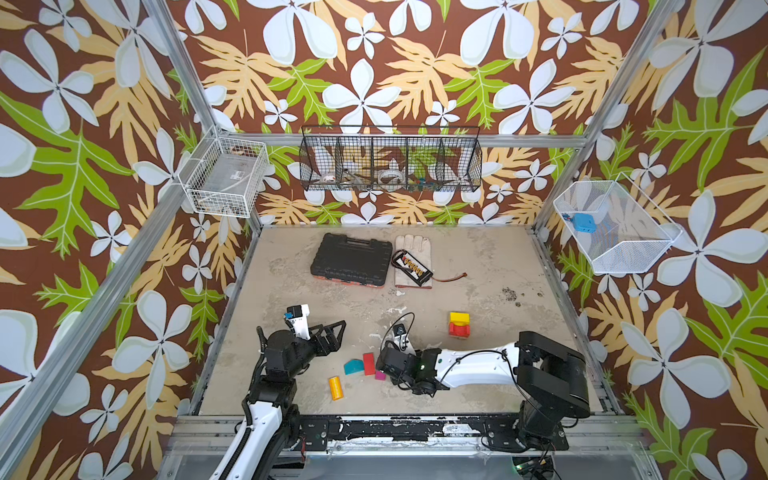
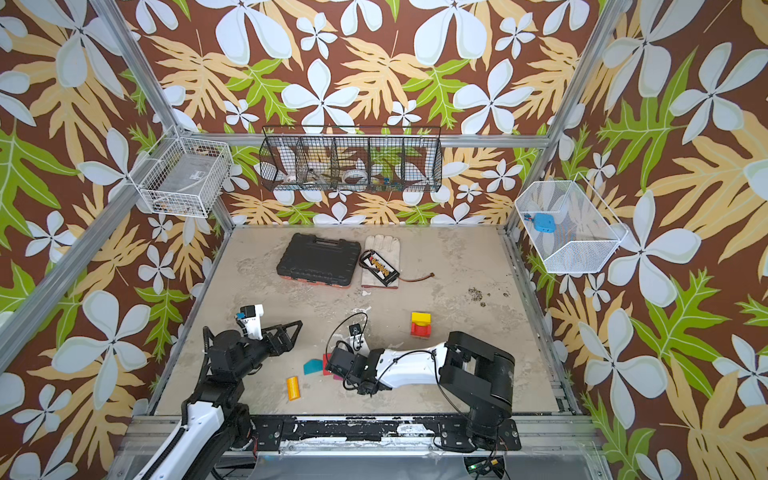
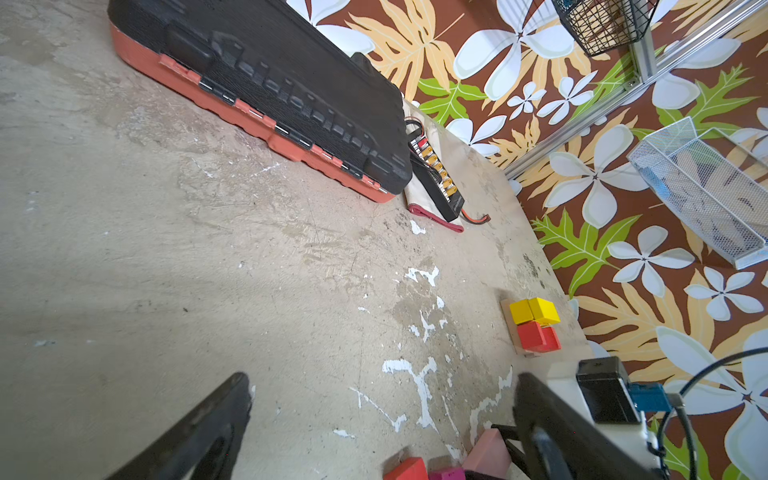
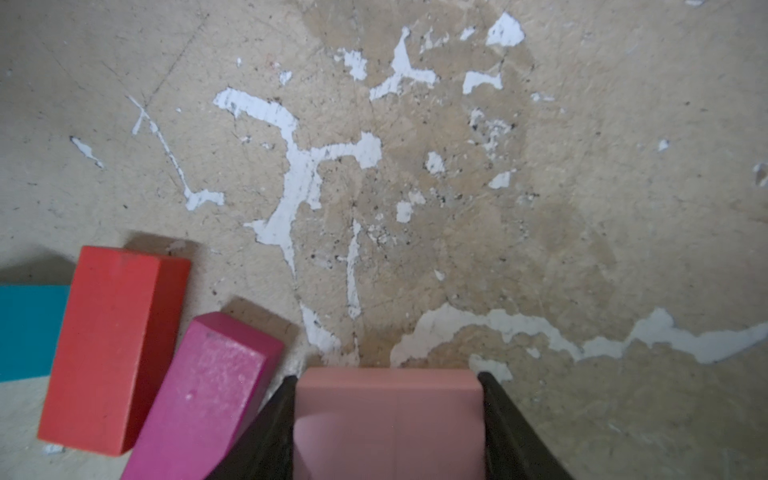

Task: Build the wood block tower
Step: 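Carry the pink block with the right gripper toward the tower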

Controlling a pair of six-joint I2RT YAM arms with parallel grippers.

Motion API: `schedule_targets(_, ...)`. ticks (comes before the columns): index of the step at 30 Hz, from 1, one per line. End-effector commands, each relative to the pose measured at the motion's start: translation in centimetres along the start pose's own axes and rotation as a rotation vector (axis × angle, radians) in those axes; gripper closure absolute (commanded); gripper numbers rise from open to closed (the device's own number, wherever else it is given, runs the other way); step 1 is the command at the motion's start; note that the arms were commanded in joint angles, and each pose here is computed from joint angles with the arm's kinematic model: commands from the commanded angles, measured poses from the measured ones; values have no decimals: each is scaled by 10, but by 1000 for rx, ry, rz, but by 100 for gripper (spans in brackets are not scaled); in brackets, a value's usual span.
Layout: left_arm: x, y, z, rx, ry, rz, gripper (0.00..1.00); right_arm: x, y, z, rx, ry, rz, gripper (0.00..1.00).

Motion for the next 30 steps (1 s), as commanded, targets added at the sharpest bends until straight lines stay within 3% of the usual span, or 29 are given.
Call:
schedule_targets(1, 0, -2, -2, 3, 13, -11, 0, -2, 7, -5, 0, 14, 31, 48)
schedule_targets(11, 0, -2, -2, 4, 15, -10, 0, -45, -23, -26, 24, 15, -78, 56)
schedule_targets(22, 0, -2, -2, 4, 14, -9, 0, -99, -47, -107, 154, 40, -206, 63)
schedule_targets(30, 0, -2, -2, 4, 14, -10, 0, -108, -50, -165, 241, 168, -224, 65)
Point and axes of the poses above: each gripper's point midway between its finger pads, its own x axis out along the fingers, its own z axis along the line the jaws close on, y = z × x, the point moved 7 cm from there along -x, back along the fingers, and after that the axes turned 7 degrees about -x, right-handed, at the moved point
